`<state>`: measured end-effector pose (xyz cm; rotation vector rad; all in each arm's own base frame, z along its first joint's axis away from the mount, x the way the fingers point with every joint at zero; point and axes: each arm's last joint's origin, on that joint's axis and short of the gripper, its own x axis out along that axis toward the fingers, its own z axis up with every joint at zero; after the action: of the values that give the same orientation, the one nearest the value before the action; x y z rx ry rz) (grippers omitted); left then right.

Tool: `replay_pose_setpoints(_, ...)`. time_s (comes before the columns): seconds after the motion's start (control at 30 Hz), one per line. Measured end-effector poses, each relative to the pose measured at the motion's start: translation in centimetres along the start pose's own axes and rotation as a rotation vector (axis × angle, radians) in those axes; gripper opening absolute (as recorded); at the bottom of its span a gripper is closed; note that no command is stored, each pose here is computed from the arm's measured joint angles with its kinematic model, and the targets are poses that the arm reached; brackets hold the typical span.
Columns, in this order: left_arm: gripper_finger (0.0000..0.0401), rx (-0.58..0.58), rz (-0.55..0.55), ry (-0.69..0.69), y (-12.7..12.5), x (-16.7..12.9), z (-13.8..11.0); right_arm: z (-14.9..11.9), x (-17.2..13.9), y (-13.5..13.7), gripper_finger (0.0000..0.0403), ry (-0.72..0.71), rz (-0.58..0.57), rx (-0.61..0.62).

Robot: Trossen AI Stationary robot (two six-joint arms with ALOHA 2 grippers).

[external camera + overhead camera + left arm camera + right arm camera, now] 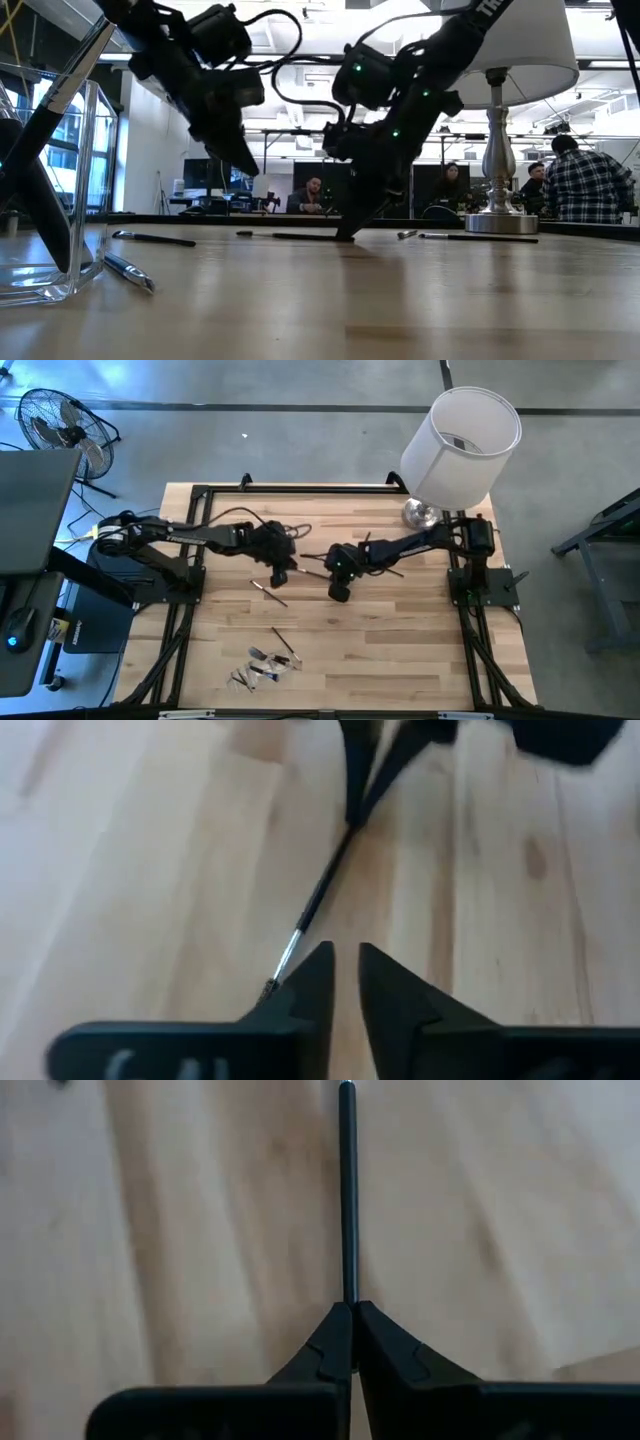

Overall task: Pick & Place Makeup Supplies
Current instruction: Put the silver makeup brush into the transparent organizer

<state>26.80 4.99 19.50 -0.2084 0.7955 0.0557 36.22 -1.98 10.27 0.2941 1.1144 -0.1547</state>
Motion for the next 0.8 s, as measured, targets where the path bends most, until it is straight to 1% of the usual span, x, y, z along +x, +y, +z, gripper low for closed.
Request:
replay_pose_setpoints(0.07, 0.0073, 0.018, 0.009, 0.019, -0.4, 0.6, -0.2, -0.2, -0.2, 0.2, 0.0002, 0.016, 0.009, -0.006)
replay_pose_setpoints(0.17, 0.0109, 0.028, 0.060, 0.055, -0.6, 1.4, -0.7, -0.3, -0.4, 0.5, 0.0001, 0.022, 0.014, -0.013)
replay_pose_setpoints(0.3, 0.0140, 0.065, 0.093, 0.090, -1.0, 2.4, -1.2, -0.5, -0.4, 1.0, 0.0001, 0.023, 0.008, -0.025)
replay_pose_setpoints(0.4, 0.0146, 0.133, 0.104, 0.135, -1.3, 3.4, -1.8, -0.5, -0.4, 1.1, 0.0001, 0.022, 0.001, -0.028)
replay_pose_setpoints(0.5, 0.0146, 0.176, 0.123, 0.167, -1.5, 4.2, -2.3, -0.5, -0.4, 1.1, 0.0001, 0.020, 0.001, -0.023)
replay_pose_setpoints(0.67, 0.0146, 0.194, 0.197, 0.205, -1.3, 5.1, -2.9, -0.5, -0.3, 1.1, 0.0001, 0.014, 0.003, -0.003)
replay_pose_setpoints(0.8, 0.0144, 0.222, 0.199, 0.223, -1.1, 5.5, -3.1, -0.5, -0.3, 1.3, 0.0002, 0.009, 0.002, -0.007)
